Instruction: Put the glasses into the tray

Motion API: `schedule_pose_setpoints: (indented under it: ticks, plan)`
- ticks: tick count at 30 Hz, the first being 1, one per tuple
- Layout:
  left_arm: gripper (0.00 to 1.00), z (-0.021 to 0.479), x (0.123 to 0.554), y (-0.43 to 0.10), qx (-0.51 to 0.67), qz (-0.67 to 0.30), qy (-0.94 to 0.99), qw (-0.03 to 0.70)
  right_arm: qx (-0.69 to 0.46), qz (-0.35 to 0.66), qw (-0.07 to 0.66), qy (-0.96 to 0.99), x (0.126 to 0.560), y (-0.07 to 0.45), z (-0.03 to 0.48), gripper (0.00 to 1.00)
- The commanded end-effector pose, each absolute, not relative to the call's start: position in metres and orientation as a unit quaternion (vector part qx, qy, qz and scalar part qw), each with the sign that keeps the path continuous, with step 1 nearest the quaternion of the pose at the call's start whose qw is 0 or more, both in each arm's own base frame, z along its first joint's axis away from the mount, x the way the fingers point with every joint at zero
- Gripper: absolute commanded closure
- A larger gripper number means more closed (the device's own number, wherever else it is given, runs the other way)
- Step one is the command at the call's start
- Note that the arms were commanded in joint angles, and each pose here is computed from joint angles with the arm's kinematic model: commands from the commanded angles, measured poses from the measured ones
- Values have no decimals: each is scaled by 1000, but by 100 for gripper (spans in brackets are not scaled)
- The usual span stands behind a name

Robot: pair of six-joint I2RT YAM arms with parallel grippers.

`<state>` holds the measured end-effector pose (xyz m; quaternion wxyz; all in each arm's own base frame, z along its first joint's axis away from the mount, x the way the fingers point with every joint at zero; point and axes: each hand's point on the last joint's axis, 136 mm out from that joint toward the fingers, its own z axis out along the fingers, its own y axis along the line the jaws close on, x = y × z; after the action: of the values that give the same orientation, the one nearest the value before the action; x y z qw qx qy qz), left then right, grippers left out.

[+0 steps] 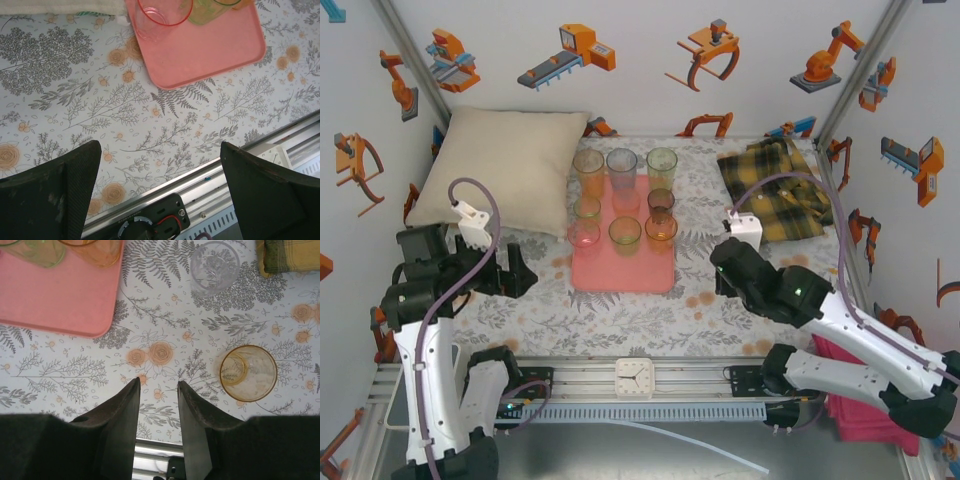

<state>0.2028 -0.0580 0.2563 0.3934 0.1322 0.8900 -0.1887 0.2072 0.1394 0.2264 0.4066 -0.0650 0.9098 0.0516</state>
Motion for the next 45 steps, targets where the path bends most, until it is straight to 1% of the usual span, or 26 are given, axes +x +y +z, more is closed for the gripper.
schedule_pose_setpoints:
  ticks: [1, 3, 9, 13, 16, 21, 25, 31, 40, 45]
  plan:
    - [7, 264, 205, -57, 120, -201, 885, 403, -57, 43, 394, 916, 209, 134, 219, 63]
    - [11, 269, 208, -57, 112, -212, 883, 404, -49, 42, 383, 921, 210, 131, 214, 63]
    - [12, 285, 210, -62, 116, -228, 874, 414, -23, 39, 361, 931, 217, 123, 193, 60]
    - [6, 288, 208, -66, 118, -241, 871, 412, -23, 42, 357, 933, 218, 124, 193, 58]
    - [5, 287, 212, -69, 120, -260, 870, 402, -16, 36, 350, 936, 219, 119, 192, 57]
    - [4, 291, 225, -66, 111, -265, 874, 391, 0, 20, 333, 943, 222, 107, 181, 53]
    - [4, 295, 228, -65, 111, -263, 874, 393, 18, -4, 323, 946, 223, 93, 172, 53]
    - [4, 289, 224, -64, 111, -256, 876, 392, 45, -9, 300, 953, 223, 81, 153, 53]
    - [4, 285, 227, -63, 109, -258, 877, 391, 73, -6, 296, 952, 223, 73, 136, 53]
    - [4, 284, 227, -63, 108, -258, 876, 393, 81, -20, 291, 953, 225, 65, 131, 53]
